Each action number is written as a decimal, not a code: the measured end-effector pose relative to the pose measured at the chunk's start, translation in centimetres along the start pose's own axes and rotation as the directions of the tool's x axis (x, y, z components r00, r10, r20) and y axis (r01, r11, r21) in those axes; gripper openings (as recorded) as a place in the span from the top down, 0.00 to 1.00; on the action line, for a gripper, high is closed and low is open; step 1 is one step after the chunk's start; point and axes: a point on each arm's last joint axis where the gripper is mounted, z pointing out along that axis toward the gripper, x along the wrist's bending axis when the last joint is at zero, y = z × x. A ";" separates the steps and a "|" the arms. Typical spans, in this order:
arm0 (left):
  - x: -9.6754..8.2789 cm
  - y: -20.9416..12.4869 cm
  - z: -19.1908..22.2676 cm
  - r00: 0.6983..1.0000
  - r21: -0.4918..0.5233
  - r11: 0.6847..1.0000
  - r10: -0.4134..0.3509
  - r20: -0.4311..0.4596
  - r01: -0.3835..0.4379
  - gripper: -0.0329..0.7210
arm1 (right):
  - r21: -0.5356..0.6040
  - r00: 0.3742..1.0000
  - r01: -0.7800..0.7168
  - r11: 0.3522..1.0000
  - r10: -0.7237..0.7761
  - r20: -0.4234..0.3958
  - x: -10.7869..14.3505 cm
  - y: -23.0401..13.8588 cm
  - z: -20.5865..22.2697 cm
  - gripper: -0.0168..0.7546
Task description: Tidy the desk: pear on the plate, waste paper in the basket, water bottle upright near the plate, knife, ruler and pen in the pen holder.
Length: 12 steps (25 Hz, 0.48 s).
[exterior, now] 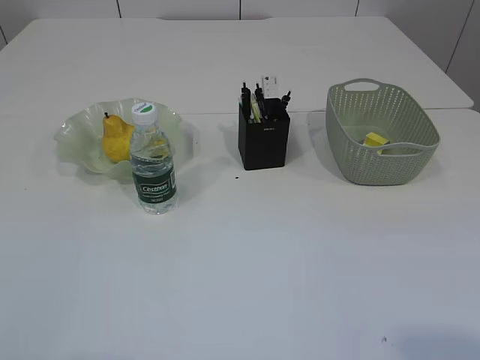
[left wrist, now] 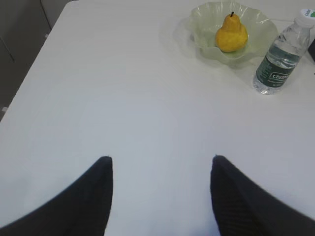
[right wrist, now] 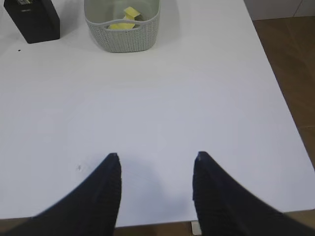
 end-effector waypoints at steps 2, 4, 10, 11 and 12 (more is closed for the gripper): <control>0.0 -0.1 -0.1 1.000 -0.007 1.000 0.001 0.004 -0.001 0.37 | -0.008 1.000 -0.003 1.000 0.003 -0.004 -0.1 -1.4 0.1 0.52; 0.0 -0.2 -0.3 1.000 -0.013 1.000 0.004 0.012 -0.004 0.37 | -0.033 1.000 -0.008 0.999 0.007 -0.009 -0.3 -2.7 0.0 0.52; 0.1 -1.6 0.6 1.000 0.007 1.000 0.019 0.010 -0.019 0.37 | -0.097 1.000 -0.005 0.995 0.003 -0.021 -0.7 -5.9 -0.1 0.52; 0.1 -2.0 0.8 1.000 0.012 1.000 0.021 0.010 -0.021 0.37 | -0.110 1.000 -0.006 0.994 0.003 -0.025 -0.8 -6.3 -0.2 0.52; 0.2 -2.4 1.0 1.000 0.012 1.000 0.021 0.010 -0.021 0.37 | -0.122 1.000 -0.002 0.993 -0.001 -0.026 -0.8 -6.6 -0.3 0.52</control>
